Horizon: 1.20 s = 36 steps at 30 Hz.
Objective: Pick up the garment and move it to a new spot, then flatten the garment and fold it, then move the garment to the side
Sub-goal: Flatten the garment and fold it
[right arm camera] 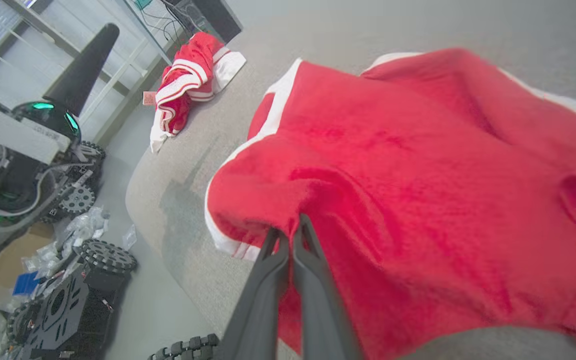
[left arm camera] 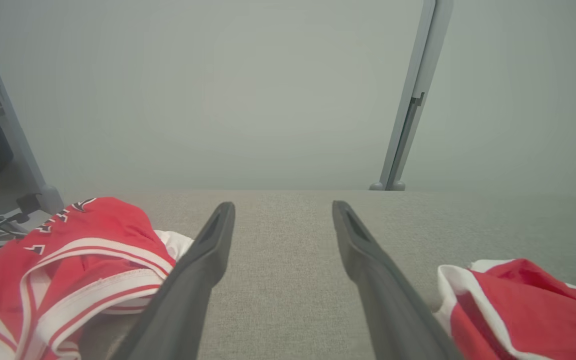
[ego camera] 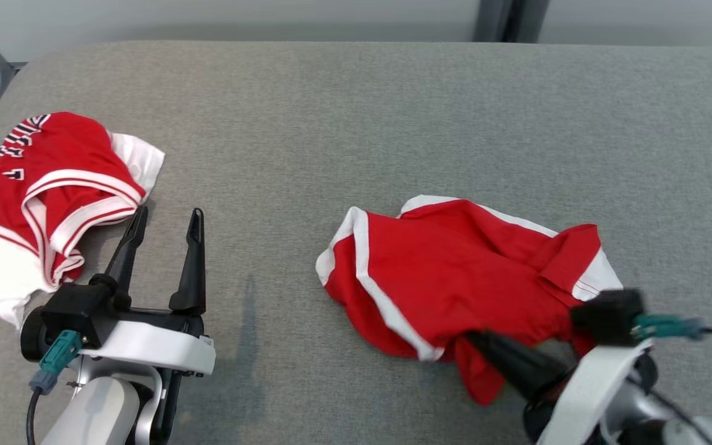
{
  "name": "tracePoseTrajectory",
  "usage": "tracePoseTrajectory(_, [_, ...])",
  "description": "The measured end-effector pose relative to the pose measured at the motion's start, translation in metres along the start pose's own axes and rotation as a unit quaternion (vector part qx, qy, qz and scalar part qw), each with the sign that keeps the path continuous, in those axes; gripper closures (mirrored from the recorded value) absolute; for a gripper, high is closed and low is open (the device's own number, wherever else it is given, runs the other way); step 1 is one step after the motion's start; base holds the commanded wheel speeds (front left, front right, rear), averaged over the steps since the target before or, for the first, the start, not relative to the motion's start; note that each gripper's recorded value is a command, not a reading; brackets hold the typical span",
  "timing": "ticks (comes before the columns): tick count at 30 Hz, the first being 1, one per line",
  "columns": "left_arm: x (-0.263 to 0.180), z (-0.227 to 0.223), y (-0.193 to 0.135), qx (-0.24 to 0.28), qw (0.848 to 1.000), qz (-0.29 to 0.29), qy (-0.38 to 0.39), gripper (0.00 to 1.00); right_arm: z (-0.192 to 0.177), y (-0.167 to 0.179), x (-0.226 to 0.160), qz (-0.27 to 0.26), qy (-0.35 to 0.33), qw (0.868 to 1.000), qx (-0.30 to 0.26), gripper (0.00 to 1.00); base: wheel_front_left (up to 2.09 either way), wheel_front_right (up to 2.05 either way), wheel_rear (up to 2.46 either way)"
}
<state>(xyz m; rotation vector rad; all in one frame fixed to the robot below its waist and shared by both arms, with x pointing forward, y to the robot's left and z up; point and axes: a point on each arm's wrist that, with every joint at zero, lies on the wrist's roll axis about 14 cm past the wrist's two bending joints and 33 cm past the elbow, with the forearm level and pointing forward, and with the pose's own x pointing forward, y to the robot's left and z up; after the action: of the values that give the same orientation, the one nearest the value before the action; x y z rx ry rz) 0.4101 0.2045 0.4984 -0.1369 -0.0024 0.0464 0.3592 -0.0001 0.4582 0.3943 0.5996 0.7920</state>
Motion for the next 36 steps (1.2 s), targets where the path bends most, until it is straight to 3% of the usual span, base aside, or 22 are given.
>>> tracePoseTrajectory(8, [0.015, -0.004, -0.016, 0.001, 1.000, -0.025, 0.003, 0.00, 0.065, -0.050, -0.035, -0.049, -0.113, 0.988, 0.088, 1.00, 0.00, 0.00, 0.00])
tracePoseTrajectory(14, [0.024, -0.012, -0.024, 0.001, 0.999, -0.039, 0.015, 0.00, 0.057, -0.130, -0.053, -0.149, -0.114, 0.970, 0.152, 1.00, 0.00, 0.00, 0.00])
tracePoseTrajectory(20, [0.031, -0.018, -0.028, 0.002, 0.999, -0.046, 0.020, 0.00, 0.043, -0.163, -0.045, -0.186, -0.102, 0.961, 0.179, 1.00, 0.00, 0.00, 0.00])
tracePoseTrajectory(21, [0.032, -0.020, -0.028, 0.002, 0.999, -0.046, 0.021, 0.00, 0.041, -0.166, -0.043, -0.188, -0.102, 0.960, 0.183, 0.73, 0.00, 0.00, 0.00])
tracePoseTrajectory(22, [0.033, -0.021, -0.028, 0.002, 0.999, -0.046, 0.023, 0.00, 0.040, -0.169, -0.041, -0.192, -0.106, 0.958, 0.186, 0.11, 0.00, 0.00, 0.00])
tracePoseTrajectory(23, [0.035, -0.022, -0.028, 0.003, 0.999, -0.046, 0.023, 0.00, 0.040, -0.173, -0.041, -0.196, -0.110, 0.956, 0.188, 0.00, 0.00, 0.00, 0.00])
tracePoseTrajectory(27, [0.037, -0.024, -0.030, 0.003, 0.998, -0.050, 0.025, 0.00, 0.045, -0.184, -0.047, -0.216, -0.144, 0.948, 0.186, 0.00, 0.00, 0.00, 0.00])
tracePoseTrajectory(30, [0.037, -0.023, -0.034, 0.002, 0.998, -0.053, 0.023, 0.00, 0.063, -0.195, -0.070, -0.248, -0.209, 0.932, 0.161, 0.00, 0.00, 0.00, 0.00])
tracePoseTrajectory(36, [0.038, -0.014, -0.038, 0.003, 0.998, -0.056, 0.011, 0.00, 0.111, -0.193, -0.119, -0.297, -0.335, 0.893, 0.048, 0.00, 0.00, 0.00, 0.00])
